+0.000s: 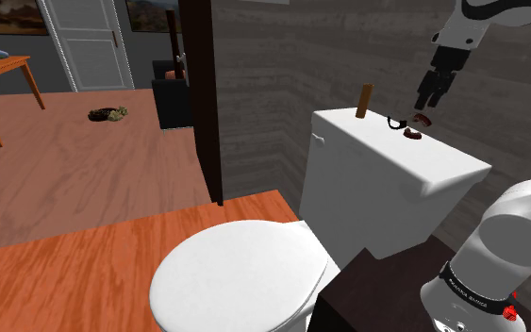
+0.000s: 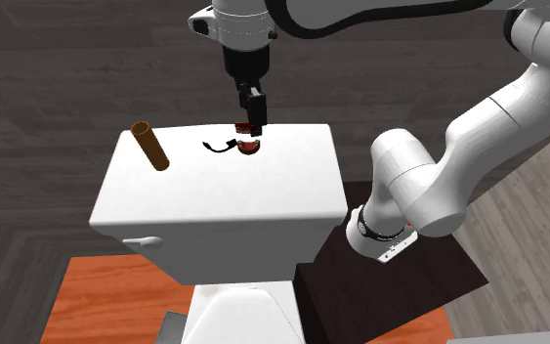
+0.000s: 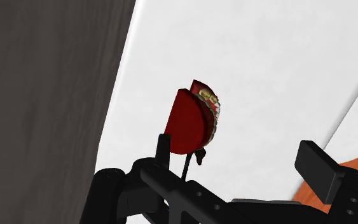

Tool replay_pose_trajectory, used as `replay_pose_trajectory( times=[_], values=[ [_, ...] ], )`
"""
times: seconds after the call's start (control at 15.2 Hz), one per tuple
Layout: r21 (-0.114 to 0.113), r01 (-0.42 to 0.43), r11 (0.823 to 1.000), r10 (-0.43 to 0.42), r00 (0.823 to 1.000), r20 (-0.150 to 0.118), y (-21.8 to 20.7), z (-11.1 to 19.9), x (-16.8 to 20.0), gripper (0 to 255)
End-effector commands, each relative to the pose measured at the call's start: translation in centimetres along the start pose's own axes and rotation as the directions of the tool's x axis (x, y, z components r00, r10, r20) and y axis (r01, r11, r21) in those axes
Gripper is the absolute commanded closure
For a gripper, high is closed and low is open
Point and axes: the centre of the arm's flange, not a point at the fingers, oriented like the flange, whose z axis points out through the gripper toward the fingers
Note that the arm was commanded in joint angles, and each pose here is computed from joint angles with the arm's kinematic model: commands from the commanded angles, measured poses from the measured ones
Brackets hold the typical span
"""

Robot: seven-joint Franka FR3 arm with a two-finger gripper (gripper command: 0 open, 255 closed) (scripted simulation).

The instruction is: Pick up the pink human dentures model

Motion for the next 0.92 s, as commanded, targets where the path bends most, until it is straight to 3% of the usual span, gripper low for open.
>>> replay_pose_trajectory(
  times=[0.0, 0.59, 0.66, 0.86],
  values=[
    [-0.006, 0.002, 1.000, -0.002, 1.000, -0.009, 2.3, 0.0, 0.0, 0],
    [-0.006, 0.002, 1.000, -0.002, 1.000, -0.009, 2.6, 4.0, -0.2, 0],
    [-0.006, 0.002, 1.000, -0.002, 1.000, -0.009, 2.6, 4.1, -0.1, 255],
    [-0.006, 0.002, 1.000, -0.002, 1.000, -0.009, 2.6, 4.1, -0.2, 255]
  ],
)
